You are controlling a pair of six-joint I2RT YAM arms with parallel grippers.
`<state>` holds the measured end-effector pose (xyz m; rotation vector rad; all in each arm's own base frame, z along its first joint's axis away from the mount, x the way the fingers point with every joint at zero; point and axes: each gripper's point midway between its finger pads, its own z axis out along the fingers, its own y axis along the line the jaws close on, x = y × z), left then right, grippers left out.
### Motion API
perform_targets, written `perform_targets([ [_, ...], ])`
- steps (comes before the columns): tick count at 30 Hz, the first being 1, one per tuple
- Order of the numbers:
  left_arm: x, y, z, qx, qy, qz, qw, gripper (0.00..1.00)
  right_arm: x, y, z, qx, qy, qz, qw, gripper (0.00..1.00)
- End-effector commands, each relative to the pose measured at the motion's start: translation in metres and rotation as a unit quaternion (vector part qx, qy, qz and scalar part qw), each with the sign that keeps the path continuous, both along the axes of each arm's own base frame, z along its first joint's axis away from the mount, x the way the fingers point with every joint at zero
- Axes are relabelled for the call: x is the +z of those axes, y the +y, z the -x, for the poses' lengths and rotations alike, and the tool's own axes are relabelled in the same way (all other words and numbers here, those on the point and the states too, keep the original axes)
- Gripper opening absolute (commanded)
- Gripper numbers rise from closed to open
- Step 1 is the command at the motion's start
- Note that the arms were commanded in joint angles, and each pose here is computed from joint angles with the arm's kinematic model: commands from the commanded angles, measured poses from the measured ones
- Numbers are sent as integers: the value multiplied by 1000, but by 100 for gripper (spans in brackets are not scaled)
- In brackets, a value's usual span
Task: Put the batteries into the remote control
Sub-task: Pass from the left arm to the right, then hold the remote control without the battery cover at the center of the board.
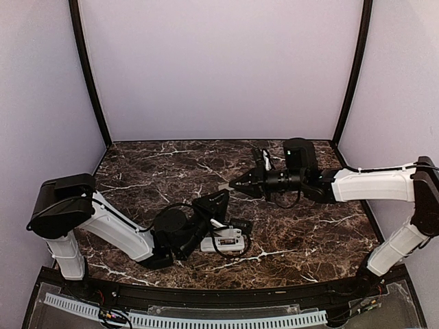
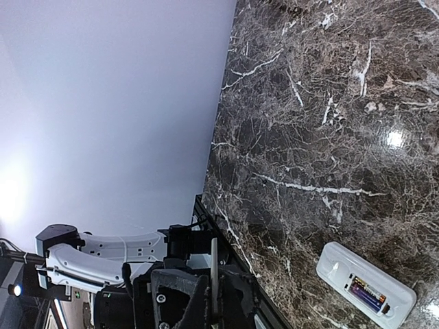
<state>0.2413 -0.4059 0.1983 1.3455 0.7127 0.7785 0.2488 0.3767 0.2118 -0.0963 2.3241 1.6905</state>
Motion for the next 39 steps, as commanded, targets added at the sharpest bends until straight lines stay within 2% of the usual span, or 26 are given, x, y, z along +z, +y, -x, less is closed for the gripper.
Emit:
perform_targets([
  [1, 66, 18, 6, 6, -38, 151, 988, 38, 12, -6, 0, -7, -24, -10, 1000, 0],
  [5, 64, 23, 4, 14, -26, 160, 987, 57, 10, -14, -3, -17, -29, 4, 999, 0],
  [8, 53, 27, 2, 22, 6, 166, 986, 65, 4, -23, -6, -28, -34, 26, 999, 0],
  [9, 45, 28, 0, 28, 23, 149, 988, 69, 2, -27, -7, -33, -36, 35, 998, 0],
  [10, 38, 29, 0, 26, 51, 160, 985, 70, 0, -31, -7, -37, -39, 44, 998, 0],
  [11, 26, 30, 0, 31, 78, 131, 988, 72, -1, -36, -8, -43, -41, 51, 997, 0],
  [12, 21, 30, 0, 27, 122, 158, 979, 72, -2, -40, -8, -46, -43, 57, 996, 0],
  [13, 4, 31, 3, 26, 168, 116, 979, 73, -4, -44, -8, -50, -45, 62, 996, 0],
  [14, -23, 34, 6, 39, 243, 98, 964, 73, -6, -47, -8, -52, -45, 68, 995, 0],
  [15, -6, 31, 8, 19, 307, 164, 937, 74, -7, -50, -7, -54, -48, 74, 995, 0],
  [16, -20, 43, 15, 31, 361, 135, 922, 74, -9, -53, -7, -56, -51, 81, 994, 0],
  [17, -17, 38, 17, 16, 425, 175, 888, 74, -9, -56, -6, -57, -54, 85, 993, 0],
  [18, -26, 48, 24, 25, 469, 158, 869, 74, -10, -57, -4, -57, -56, 87, 993, 0],
  [19, -28, 45, 31, 8, 525, 175, 833, 75, -10, -59, -2, -55, -59, 88, 993, 0],
  [20, -38, 54, 40, 17, 561, 157, 813, 77, -11, -60, 0, -52, -62, 89, 993, 0],
  [21, -42, 52, 52, 0, 612, 154, 776, 78, -12, -62, 3, -49, -65, 92, 992, 0],
  [22, -58, 55, 76, -11, 668, 118, 735, 82, -14, -65, 5, -48, -67, 96, 992, 0],
  [24, -79, 66, 98, 4, 724, 78, 685, 86, -21, -70, 10, -46, -68, 105, 991, 0],
  [26, -99, 79, 111, 30, 750, 42, 659, 90, -29, -75, 15, -48, -67, 110, 991, 0],
  [28, -112, 90, 113, 48, 760, 27, 648, 94, -37, -79, 19, -48, -66, 110, 991, 0],
  [33, -115, 94, 94, 49, 760, 36, 647, 99, -43, -87, 29, -50, -80, 101, 990, 0],
  [36, -133, 90, 91, 52, 763, 9, 644, 99, -47, -91, 33, -47, -91, 105, 989, 0],
  [37, -146, 91, 91, 66, 768, -4, 637, 99, -48, -92, 34, -47, -94, 106, 989, 0],
  [38, -149, 91, 85, 78, 764, -4, 641, 99, -48, -93, 35, -45, -98, 105, 989, 0],
  [39, -160, 92, 84, 91, 766, -11, 637, 99, -49, -94, 37, -44, -100, 104, 989, 0],
])
